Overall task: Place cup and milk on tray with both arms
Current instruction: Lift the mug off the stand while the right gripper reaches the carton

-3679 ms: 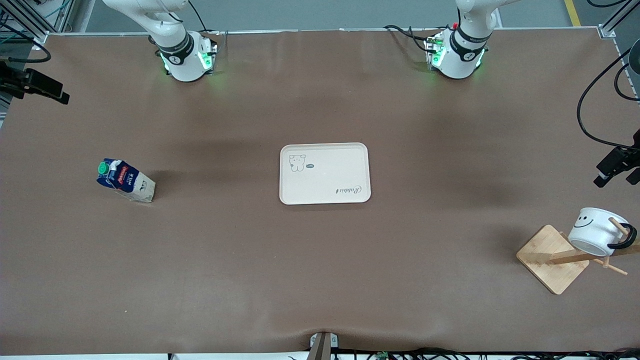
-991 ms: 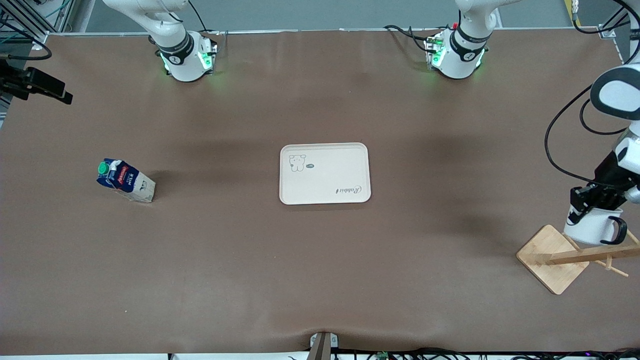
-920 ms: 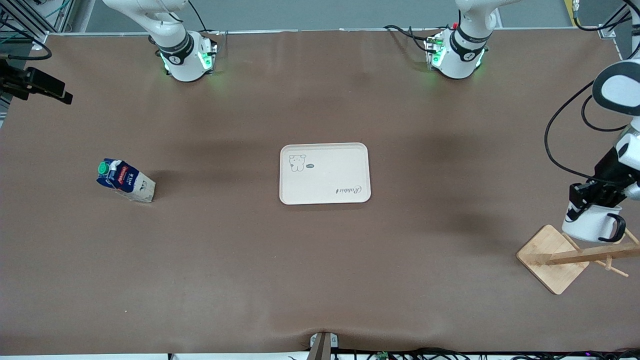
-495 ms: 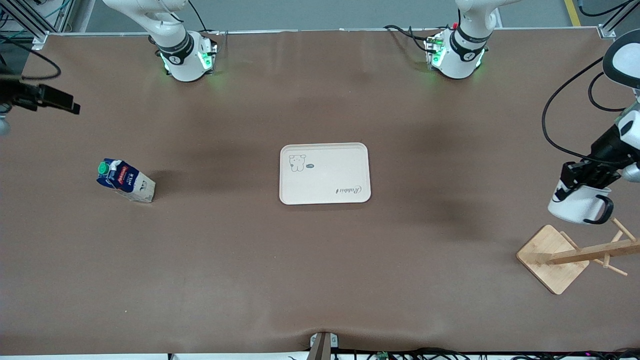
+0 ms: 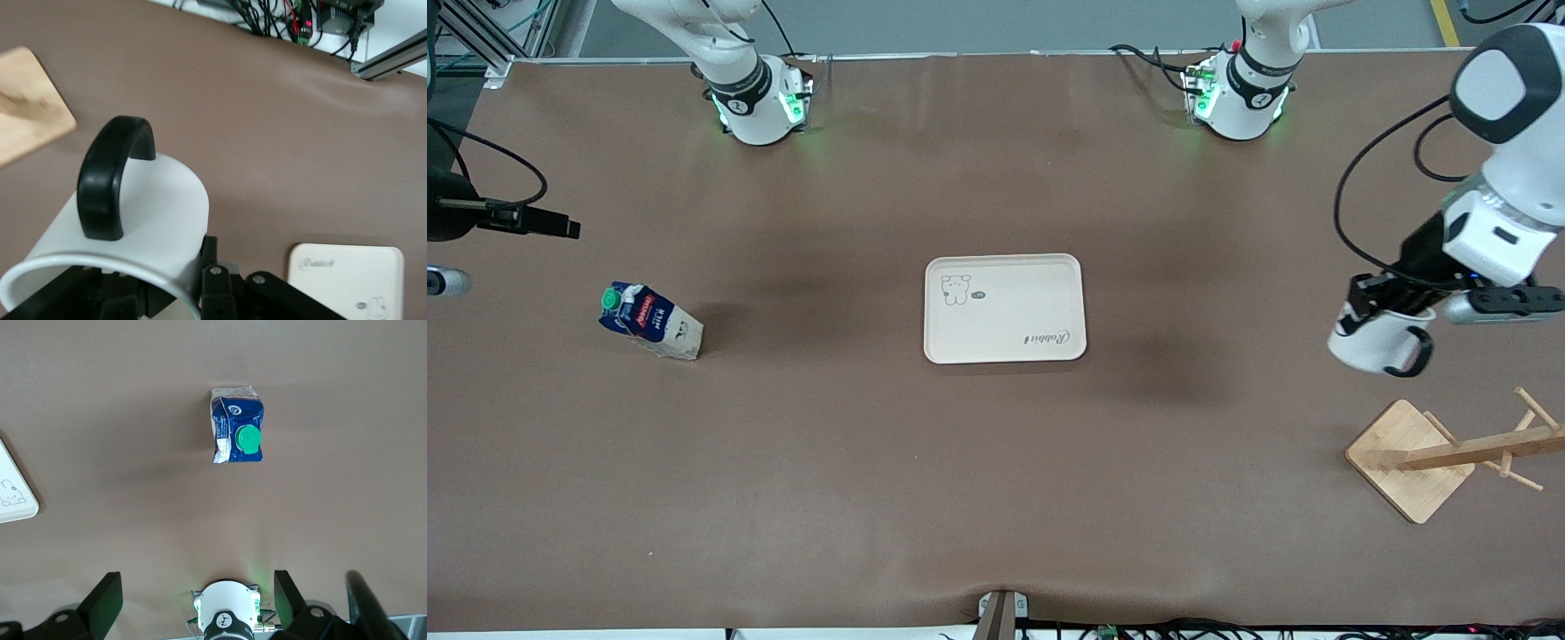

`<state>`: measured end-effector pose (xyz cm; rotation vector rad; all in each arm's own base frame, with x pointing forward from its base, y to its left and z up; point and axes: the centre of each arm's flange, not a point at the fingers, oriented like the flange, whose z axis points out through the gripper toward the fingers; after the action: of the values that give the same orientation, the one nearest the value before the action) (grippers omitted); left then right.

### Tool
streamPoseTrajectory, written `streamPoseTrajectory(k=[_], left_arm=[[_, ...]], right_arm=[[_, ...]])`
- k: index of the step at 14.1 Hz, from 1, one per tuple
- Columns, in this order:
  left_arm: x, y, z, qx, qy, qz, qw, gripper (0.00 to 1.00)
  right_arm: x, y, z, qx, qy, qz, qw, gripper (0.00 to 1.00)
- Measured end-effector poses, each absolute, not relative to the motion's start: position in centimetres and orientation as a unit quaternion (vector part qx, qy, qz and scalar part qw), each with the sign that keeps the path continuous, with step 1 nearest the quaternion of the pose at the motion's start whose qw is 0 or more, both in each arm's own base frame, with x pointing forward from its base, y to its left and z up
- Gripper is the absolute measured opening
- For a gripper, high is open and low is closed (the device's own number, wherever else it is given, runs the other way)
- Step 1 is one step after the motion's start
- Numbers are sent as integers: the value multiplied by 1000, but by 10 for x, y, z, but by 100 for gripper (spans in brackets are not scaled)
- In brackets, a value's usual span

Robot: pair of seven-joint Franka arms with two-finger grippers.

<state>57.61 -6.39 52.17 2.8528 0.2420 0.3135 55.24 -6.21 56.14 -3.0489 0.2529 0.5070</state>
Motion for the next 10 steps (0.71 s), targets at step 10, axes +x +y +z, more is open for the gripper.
streamPoseTrajectory(k=[10], left_arm=[[579,-169,468,973,164,15,161,7]], right_arm=[[552,-81,495,-982,96,163,6,100]])
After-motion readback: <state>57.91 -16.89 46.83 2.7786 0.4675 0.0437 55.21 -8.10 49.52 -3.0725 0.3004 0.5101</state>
